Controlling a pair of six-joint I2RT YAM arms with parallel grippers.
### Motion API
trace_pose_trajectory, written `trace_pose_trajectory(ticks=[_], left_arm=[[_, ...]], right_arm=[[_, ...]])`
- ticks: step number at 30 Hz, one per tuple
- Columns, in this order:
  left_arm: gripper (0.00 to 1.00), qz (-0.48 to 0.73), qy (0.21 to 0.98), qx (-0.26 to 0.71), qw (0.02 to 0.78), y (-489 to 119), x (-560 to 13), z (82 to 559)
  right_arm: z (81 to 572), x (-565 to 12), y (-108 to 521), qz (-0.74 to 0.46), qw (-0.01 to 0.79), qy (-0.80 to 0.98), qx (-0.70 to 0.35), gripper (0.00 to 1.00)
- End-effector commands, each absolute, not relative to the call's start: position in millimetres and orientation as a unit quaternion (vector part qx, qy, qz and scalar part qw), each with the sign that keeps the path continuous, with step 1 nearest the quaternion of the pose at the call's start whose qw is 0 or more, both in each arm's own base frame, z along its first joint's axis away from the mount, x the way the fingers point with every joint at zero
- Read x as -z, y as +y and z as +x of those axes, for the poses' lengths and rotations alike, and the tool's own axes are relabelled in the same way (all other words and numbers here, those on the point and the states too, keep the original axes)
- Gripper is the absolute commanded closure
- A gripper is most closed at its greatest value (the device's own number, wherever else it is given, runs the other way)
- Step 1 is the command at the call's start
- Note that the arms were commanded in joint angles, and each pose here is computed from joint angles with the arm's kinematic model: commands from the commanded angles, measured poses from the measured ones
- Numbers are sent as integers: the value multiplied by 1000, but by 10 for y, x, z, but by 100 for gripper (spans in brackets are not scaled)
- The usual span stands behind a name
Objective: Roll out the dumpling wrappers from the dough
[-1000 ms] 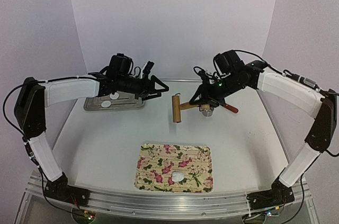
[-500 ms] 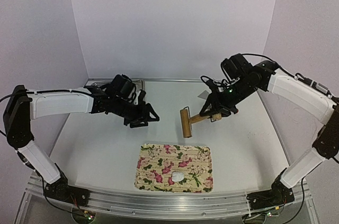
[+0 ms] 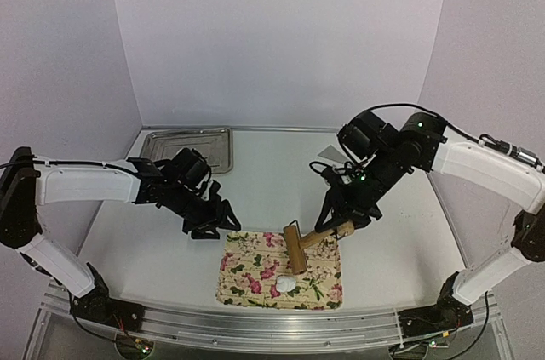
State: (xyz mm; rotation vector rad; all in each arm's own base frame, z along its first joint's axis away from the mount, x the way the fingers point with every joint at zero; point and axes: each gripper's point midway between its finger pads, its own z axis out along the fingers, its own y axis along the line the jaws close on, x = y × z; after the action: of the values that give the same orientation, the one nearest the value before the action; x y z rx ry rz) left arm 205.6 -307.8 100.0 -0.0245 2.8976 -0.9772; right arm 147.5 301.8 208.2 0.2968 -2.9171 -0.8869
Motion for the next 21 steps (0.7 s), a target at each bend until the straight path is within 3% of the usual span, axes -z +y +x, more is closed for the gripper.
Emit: trace_pose_trajectory(ticks=[1,21], left_arm=[[12,-13,948,316,30,-2970,-927,1926],[33,48,955,292,25,-2998,-484,1944]], right_arm=[[1299,-1980,3109,73,57,-958,271,100],[1364,-1481,3359,48,64,-968,238,100]])
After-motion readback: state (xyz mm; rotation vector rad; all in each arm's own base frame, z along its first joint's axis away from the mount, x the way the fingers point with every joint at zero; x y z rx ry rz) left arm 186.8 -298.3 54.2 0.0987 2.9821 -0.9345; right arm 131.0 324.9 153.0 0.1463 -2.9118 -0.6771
